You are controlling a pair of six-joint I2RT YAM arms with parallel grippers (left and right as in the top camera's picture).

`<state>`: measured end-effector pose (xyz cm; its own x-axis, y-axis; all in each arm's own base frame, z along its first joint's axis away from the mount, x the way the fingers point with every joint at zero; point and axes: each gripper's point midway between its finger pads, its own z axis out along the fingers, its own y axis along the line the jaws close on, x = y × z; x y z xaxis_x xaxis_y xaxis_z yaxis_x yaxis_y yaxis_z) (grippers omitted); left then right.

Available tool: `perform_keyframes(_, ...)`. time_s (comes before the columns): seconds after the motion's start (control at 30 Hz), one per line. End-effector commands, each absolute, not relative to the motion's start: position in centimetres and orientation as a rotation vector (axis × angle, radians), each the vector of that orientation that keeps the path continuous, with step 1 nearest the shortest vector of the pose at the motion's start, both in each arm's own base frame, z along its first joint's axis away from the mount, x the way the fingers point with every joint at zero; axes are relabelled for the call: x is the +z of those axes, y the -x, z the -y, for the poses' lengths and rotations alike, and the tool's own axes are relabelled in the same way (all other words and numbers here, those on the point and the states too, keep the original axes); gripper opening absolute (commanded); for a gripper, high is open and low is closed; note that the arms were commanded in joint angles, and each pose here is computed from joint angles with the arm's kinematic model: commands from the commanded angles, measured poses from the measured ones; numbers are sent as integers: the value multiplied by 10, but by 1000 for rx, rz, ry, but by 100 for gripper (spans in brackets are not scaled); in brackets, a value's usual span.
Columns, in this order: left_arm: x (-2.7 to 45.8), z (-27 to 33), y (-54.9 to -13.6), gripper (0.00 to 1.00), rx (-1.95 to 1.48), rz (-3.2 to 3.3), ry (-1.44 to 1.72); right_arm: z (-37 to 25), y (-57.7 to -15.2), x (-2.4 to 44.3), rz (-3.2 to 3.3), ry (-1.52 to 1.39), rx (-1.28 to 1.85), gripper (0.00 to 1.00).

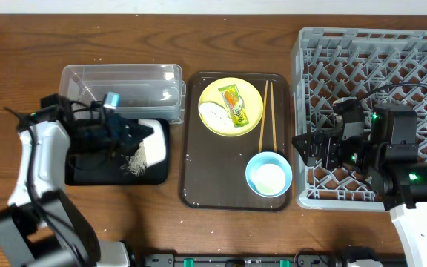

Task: Sort waste into correct bins and load items into the dishwasher rack
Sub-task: 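Tip the pink bowl over the black tray to dump the rice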

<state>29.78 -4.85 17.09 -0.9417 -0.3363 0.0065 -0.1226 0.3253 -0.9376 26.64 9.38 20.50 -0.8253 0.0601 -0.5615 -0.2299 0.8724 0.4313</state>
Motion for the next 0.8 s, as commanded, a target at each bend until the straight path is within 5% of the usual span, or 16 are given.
perform_keyframes(0.0, 193, 33, -314, 6, -1819, -2124, 403, -92, -267, 214, -2439, 124, 655, 99)
perform_keyframes(0.53, 200, 24, -315, 6, -1933, -2017, 540, -92, -266, 213, -2448, 121, 656, 99)
perform_keyframes(0.67, 171, 14, -317, 6, -1827, -2163, 593, -92, -266, 213, -2445, 122, 655, 99)
perform_keyframes(0.77, 195, 22, -311, 6, -1961, -2009, 606, -92, -265, 212, -2450, 121, 656, 99)
